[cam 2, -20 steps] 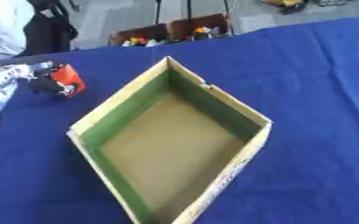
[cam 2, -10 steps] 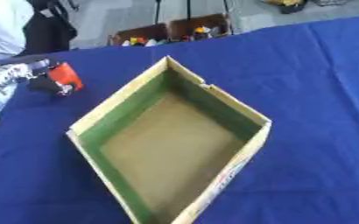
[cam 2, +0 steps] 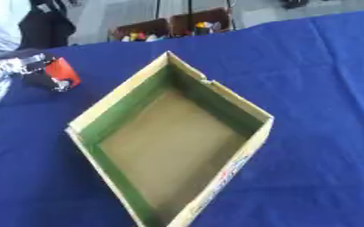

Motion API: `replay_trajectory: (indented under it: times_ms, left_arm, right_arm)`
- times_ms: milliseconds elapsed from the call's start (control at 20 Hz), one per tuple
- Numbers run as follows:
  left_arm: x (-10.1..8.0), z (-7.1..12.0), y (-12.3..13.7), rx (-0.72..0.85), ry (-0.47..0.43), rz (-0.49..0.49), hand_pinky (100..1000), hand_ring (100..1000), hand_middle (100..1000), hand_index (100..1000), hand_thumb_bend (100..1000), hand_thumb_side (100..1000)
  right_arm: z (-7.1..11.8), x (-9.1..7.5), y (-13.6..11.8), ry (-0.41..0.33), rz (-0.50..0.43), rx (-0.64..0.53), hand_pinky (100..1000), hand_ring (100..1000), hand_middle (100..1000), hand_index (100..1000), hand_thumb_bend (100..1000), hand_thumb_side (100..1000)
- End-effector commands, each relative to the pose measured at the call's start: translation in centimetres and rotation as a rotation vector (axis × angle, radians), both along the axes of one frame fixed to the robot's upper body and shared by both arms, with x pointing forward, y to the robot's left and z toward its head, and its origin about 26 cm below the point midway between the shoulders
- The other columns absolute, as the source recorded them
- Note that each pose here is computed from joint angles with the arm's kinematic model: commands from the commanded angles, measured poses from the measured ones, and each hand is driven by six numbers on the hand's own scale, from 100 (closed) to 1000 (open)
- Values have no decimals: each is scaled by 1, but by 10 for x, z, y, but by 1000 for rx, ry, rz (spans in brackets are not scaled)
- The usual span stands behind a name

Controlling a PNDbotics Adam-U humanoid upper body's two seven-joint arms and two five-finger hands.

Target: Pick up objects on the table and place them in the box.

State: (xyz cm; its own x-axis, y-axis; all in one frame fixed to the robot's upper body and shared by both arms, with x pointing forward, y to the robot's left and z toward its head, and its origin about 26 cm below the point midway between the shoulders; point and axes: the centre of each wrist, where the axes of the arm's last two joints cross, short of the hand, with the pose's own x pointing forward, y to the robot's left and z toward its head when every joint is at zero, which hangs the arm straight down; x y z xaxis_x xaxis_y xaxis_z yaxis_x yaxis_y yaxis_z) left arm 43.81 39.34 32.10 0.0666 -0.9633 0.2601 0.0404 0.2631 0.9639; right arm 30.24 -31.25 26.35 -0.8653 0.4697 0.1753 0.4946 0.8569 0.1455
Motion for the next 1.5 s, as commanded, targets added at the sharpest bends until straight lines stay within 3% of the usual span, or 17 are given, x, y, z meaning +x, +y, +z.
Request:
replay_trajectory:
  times_ms: [50,500,550,600,750,1200,1500]
  left_arm:
    - [-18,34,2,29,-86,-34,164,384,448,799,100,367]
    - [-50,72,-52,130,-240,-257,152,378,438,793,100,360]
    - [-54,75,-58,141,-253,-280,151,380,438,793,100,360]
    - [-58,77,-66,154,-265,-303,151,378,437,792,100,361]
    - [-68,80,-88,174,-295,-396,149,378,436,790,100,360]
    - [-100,73,-154,209,-327,-709,153,387,434,792,100,362]
    - [-98,56,-180,225,-261,-826,160,394,438,795,100,366]
  right_arm:
    - [7,-4,-2,-26,-9,-16,747,692,792,741,100,558]
    - [5,-4,-1,-19,-5,-20,745,694,787,741,100,563]
    - [5,-4,-1,-18,-4,-20,745,694,787,741,100,619]
    - [5,-4,0,-18,-2,-21,744,694,786,741,100,564]
    - [4,-4,0,-17,1,-23,744,695,785,741,100,565]
    - [6,-3,2,-26,10,-22,744,696,783,741,100,565]
    - [9,-3,3,-42,11,-15,743,696,781,740,100,564]
